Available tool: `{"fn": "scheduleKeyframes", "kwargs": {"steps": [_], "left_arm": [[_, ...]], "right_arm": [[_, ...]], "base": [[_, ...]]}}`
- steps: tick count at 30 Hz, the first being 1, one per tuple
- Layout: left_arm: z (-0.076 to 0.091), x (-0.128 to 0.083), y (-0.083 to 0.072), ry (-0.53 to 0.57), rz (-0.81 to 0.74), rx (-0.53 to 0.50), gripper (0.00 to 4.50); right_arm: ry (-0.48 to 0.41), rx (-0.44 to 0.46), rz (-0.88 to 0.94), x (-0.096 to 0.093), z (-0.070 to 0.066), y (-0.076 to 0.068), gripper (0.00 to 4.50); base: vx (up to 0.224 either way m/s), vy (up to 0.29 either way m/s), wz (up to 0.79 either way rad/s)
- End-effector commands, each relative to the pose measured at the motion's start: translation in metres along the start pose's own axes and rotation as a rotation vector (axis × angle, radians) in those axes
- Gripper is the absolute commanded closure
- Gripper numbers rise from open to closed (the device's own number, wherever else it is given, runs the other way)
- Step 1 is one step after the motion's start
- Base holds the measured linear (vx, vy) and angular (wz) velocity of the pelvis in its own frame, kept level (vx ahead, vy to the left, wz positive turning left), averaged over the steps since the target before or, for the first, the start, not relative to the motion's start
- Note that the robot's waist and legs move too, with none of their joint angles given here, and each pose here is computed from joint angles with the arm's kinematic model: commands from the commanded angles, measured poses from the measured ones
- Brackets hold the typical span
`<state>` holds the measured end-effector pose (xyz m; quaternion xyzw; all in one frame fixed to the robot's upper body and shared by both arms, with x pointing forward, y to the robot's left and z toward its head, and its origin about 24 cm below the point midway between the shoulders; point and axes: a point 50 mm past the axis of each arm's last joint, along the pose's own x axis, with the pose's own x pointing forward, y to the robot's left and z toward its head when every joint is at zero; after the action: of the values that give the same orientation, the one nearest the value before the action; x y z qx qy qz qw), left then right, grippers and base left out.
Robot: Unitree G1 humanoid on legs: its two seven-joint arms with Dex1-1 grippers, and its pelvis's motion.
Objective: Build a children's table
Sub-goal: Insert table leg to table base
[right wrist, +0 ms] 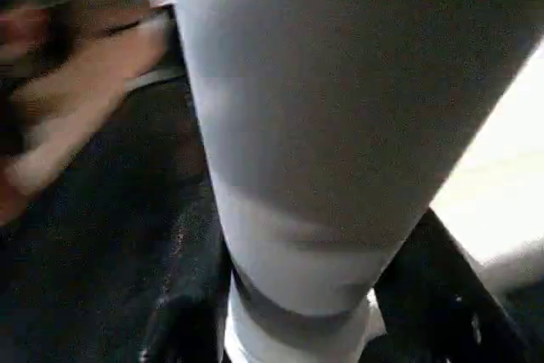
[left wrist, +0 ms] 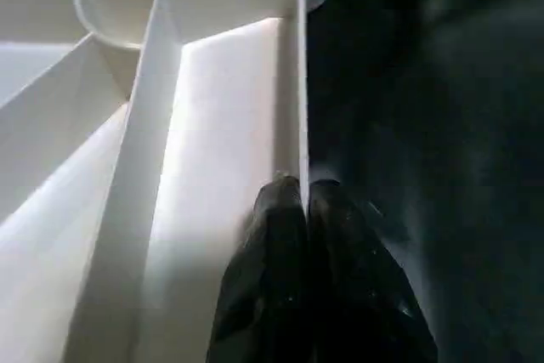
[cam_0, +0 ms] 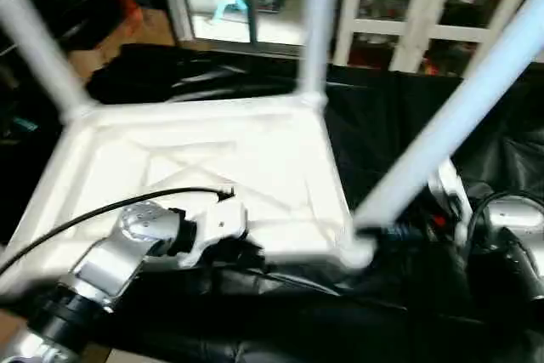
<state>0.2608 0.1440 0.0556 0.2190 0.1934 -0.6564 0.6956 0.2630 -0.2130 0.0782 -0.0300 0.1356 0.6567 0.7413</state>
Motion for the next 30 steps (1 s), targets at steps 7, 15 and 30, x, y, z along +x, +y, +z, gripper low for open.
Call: {"fn": "scheduleKeyframes", "kwargs": {"steps": [7,15,30], "left_arm": [[-0.002,-0.007,-0.005,-0.026,0.024,0.014,4.5],[-0.005,-0.007,-0.01,-0.023,0.044,0.014,4.5],[-0.005,0.008,0.023,0.11,0.482,-0.361,4.5]], "right_arm": [[0.298,0.175,0.233,0.006,-0.058,0.024,2.65],[0.351,0.099,0.297,0.016,-0.066,0.026,2.65],[0.298,0.129,-0.484,0.047,-0.095,-0.01,2.65]], "base": [[0.0,0.0,0.0],[0.0,0.0,0.0],[-0.024,-0.007,0.0]]}}
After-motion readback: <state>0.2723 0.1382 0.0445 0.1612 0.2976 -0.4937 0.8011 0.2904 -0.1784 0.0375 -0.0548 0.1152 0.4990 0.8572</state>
